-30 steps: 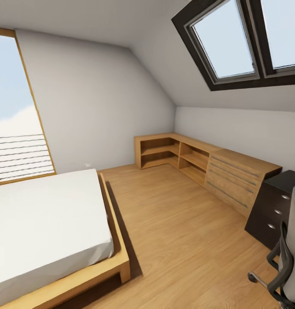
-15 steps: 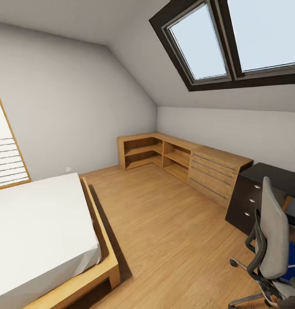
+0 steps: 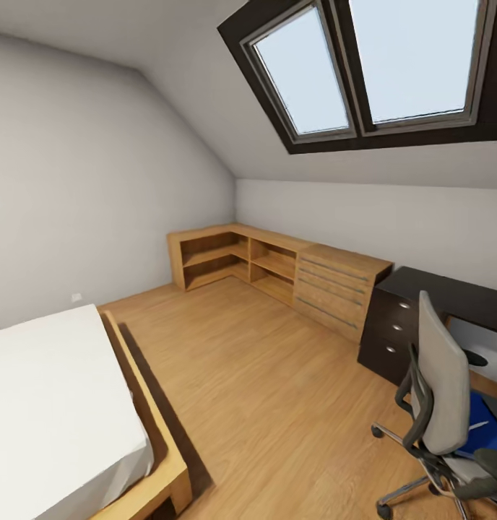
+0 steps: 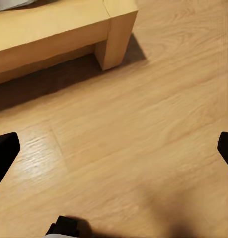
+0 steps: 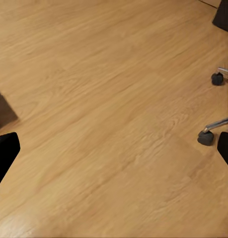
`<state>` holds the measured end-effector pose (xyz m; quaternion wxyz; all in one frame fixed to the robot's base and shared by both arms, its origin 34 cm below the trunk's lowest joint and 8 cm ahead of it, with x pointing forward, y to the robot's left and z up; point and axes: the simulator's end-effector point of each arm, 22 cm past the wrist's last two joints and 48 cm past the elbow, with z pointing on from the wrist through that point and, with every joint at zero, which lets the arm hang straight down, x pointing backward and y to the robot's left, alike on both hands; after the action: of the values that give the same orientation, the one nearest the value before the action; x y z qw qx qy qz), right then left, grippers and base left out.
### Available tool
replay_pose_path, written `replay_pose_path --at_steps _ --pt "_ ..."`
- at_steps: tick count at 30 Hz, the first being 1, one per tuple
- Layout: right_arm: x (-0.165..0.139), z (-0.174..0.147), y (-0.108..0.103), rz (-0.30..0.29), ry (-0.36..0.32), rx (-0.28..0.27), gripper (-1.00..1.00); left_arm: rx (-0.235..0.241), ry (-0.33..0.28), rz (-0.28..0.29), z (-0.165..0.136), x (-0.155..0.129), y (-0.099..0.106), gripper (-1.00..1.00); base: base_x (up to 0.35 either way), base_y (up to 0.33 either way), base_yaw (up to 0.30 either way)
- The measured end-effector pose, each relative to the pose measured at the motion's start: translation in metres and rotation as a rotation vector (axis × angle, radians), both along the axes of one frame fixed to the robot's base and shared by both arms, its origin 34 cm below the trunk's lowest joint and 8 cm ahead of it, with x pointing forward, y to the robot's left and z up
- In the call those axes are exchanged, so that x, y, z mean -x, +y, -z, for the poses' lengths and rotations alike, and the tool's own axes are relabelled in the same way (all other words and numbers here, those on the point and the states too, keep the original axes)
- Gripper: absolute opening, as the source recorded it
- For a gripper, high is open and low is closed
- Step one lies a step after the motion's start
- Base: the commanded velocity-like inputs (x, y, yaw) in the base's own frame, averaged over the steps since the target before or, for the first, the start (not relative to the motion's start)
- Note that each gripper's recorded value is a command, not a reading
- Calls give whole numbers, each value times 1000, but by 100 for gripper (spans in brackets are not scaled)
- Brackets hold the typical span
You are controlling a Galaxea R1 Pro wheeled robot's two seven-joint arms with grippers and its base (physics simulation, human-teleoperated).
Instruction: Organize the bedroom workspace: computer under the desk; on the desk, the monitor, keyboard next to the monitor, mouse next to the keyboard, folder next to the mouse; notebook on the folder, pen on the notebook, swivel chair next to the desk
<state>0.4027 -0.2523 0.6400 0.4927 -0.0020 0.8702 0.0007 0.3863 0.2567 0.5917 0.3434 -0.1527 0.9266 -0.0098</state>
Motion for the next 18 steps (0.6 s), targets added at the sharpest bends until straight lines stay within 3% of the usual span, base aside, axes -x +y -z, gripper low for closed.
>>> replay_pose_path --at_steps 12,18 --pt "1 1 3 0 3 -5 100 0 2 -2 1 1 0 100 7 5 -296" --pt "2 2 3 0 6 -5 100 0 5 -2 1 2 0 100 0 171 -293"
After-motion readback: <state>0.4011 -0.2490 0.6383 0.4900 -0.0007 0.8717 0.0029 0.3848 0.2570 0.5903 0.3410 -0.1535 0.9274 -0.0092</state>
